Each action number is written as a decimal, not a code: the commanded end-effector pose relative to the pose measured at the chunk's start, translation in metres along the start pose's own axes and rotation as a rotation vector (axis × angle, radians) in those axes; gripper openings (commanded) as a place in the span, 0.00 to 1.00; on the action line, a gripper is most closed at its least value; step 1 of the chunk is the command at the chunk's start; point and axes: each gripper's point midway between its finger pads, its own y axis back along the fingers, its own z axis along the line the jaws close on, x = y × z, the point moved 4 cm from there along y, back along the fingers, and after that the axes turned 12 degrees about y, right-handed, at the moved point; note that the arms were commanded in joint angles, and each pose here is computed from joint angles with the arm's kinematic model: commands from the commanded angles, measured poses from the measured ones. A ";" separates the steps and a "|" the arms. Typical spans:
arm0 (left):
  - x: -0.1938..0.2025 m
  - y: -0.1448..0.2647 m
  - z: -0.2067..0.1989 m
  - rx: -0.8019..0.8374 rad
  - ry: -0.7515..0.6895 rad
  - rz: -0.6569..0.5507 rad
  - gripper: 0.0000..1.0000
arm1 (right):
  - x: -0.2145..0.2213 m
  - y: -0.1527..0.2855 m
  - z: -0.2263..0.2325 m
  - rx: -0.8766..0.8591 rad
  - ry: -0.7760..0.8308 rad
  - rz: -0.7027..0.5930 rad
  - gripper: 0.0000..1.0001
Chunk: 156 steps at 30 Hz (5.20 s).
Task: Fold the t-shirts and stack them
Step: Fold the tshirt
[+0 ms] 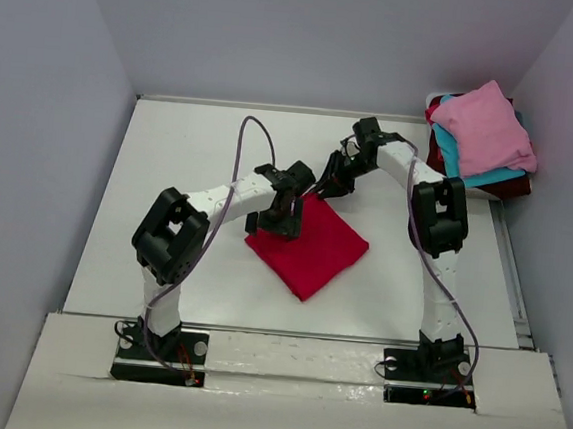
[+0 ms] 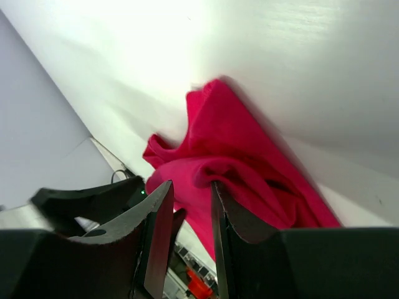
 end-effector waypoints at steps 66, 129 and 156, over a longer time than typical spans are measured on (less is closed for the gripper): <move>0.008 -0.015 -0.062 0.308 -0.132 0.183 0.90 | 0.117 0.029 -0.017 0.083 -0.052 0.045 0.37; -0.039 -0.036 -0.029 -0.026 -0.162 0.045 0.89 | 0.188 0.000 -0.004 -0.007 -0.126 0.199 0.41; -0.006 -0.061 0.004 -0.029 -0.128 0.160 0.89 | 0.184 -0.031 -0.042 0.161 -0.211 0.214 0.41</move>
